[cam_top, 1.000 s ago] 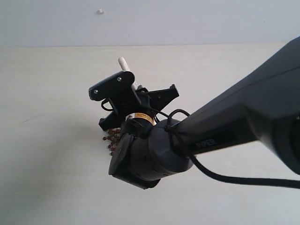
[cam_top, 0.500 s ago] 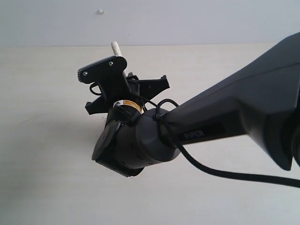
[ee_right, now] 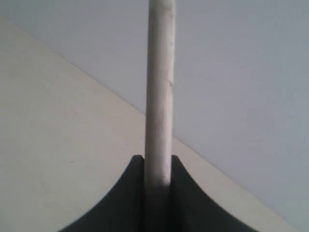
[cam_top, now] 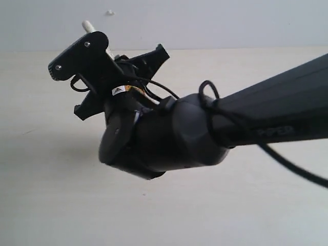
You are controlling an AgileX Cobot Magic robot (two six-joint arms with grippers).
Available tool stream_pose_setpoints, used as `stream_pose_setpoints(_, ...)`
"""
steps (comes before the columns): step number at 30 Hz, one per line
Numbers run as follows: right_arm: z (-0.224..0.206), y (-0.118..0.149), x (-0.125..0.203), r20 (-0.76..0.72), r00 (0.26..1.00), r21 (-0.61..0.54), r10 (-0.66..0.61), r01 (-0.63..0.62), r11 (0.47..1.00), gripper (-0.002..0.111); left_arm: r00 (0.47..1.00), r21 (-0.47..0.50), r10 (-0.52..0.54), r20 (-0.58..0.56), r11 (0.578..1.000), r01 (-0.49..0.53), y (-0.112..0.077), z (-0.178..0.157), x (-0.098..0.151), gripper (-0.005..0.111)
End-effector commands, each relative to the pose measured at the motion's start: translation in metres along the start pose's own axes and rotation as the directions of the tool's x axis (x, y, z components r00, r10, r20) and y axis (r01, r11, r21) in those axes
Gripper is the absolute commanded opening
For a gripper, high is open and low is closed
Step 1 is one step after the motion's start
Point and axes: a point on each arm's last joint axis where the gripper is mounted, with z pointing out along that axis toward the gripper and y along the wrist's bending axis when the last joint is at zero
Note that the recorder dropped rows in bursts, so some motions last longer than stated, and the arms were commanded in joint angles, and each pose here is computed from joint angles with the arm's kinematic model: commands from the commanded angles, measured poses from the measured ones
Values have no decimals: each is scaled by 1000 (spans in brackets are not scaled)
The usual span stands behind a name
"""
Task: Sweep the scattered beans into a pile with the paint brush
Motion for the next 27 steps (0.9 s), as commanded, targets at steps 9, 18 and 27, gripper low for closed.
stream_pose_setpoints(9, 27, -39, 8, 387, 922, -543, -12, 239, 805, 0, 1000, 12, -2, 3, 1000, 2, -1, 0, 1, 0)
stream_pose_setpoints(18, 22, -90, 16, 585, 771, -727, 251, 361, 585, 0, 1000, 12, -2, 3, 1000, 2, -1, 0, 1, 0)
stream_pose_setpoints(27, 49, -103, 29, 630, 738, -728, 244, 450, 517, 0, 1000, 12, -2, 3, 1000, 2, -1, 0, 1, 0)
